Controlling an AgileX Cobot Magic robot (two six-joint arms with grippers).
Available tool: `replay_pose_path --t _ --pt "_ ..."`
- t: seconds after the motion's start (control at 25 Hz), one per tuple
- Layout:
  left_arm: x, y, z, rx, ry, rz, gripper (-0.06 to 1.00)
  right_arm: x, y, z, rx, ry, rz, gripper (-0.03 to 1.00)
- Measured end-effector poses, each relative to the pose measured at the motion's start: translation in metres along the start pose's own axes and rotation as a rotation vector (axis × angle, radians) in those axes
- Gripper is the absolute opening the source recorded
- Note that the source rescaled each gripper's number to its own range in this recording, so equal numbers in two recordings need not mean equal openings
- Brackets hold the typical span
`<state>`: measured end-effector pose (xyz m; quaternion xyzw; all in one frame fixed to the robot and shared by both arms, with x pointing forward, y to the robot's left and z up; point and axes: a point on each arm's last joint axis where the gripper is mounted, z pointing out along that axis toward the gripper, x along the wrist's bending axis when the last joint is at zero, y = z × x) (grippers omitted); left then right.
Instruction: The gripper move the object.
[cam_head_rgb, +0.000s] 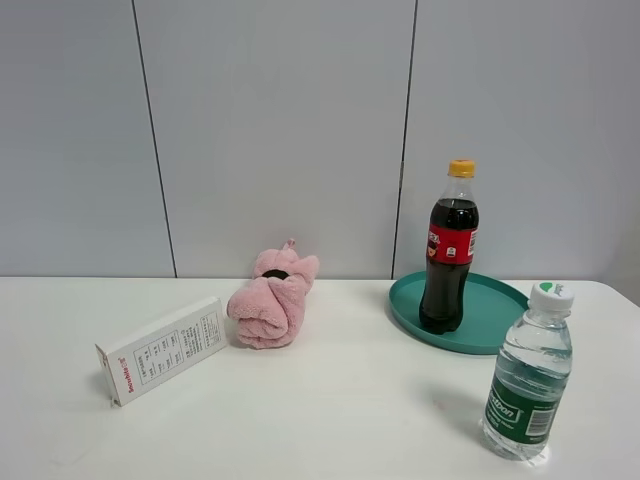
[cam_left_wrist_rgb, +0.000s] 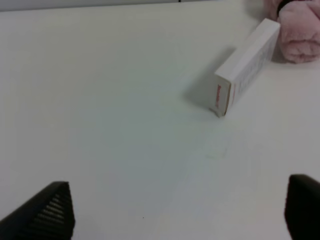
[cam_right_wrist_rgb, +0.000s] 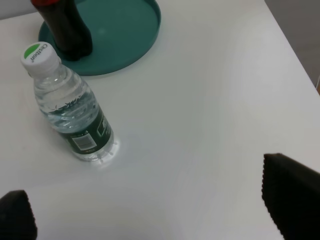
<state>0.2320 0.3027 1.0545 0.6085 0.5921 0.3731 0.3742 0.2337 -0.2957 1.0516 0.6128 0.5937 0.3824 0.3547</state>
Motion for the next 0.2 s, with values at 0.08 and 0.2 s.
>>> replay_pose_path --t 0.08,0.2 --pt "0.0000 0.0000 0.0000 0.000 0.000 0.000 0.65 0.0000 0.0000 0.0000 0.000 0.000 0.000 1.00" --pt "0.0000 0.0000 0.0000 0.000 0.000 0.000 0.65 0.0000 0.0000 0.0000 0.000 0.000 0.000 1.00"
